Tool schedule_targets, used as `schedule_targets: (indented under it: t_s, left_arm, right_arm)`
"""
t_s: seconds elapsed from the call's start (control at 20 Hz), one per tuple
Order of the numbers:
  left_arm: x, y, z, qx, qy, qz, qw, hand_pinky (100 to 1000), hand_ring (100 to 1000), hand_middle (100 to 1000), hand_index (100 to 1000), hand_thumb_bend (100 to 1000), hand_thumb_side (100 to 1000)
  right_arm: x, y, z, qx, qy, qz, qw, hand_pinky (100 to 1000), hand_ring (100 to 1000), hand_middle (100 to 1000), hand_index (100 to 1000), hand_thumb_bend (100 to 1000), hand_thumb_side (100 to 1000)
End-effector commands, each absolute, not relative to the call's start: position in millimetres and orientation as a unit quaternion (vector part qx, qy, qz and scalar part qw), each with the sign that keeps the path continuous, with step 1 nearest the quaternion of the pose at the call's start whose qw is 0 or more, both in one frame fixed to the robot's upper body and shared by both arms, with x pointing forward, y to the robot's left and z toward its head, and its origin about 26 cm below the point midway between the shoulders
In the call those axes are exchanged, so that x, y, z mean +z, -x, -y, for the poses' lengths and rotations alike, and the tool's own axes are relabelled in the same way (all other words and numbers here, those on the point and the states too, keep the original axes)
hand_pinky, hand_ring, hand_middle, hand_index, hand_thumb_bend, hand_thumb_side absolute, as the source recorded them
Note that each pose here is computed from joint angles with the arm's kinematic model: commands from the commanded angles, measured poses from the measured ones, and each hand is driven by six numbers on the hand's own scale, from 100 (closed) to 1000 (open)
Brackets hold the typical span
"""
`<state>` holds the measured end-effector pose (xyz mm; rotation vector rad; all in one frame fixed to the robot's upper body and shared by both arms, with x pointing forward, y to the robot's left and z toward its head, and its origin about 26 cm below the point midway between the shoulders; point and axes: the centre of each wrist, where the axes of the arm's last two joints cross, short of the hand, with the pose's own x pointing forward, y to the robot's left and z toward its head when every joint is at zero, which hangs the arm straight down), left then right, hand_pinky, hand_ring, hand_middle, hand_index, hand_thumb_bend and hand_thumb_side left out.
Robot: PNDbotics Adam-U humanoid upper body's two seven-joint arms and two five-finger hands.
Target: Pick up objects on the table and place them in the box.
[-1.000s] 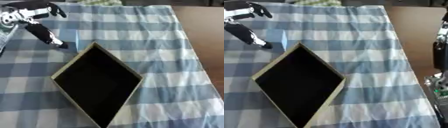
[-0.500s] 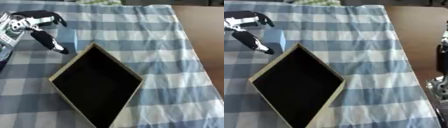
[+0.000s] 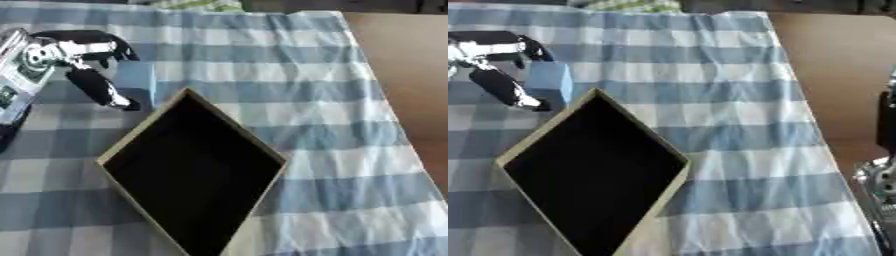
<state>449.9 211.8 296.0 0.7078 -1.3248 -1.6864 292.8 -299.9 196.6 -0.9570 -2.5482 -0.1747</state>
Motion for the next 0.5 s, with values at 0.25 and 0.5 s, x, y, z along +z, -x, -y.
schedule_targets:
  t_s: [0.25, 0.5]
  left_arm:
    - [309.7, -445.2, -212.5, -0.659, -0.309, 0.547, 0.414, 639, 757, 717, 701, 231, 289]
    - [324.5, -434.2, -209.6, -0.658, -0.323, 0.554, 0.394, 652, 766, 726, 713, 231, 308]
  right_arm:
    - [201.5, -289.8, 303.1, -0.066, 0.348, 0.914, 0.196, 762, 824, 745, 872, 100, 901]
    - [200.6, -289.3, 304.0, -0.063, 0.35, 0.913, 0.198, 762, 824, 745, 872, 100, 901]
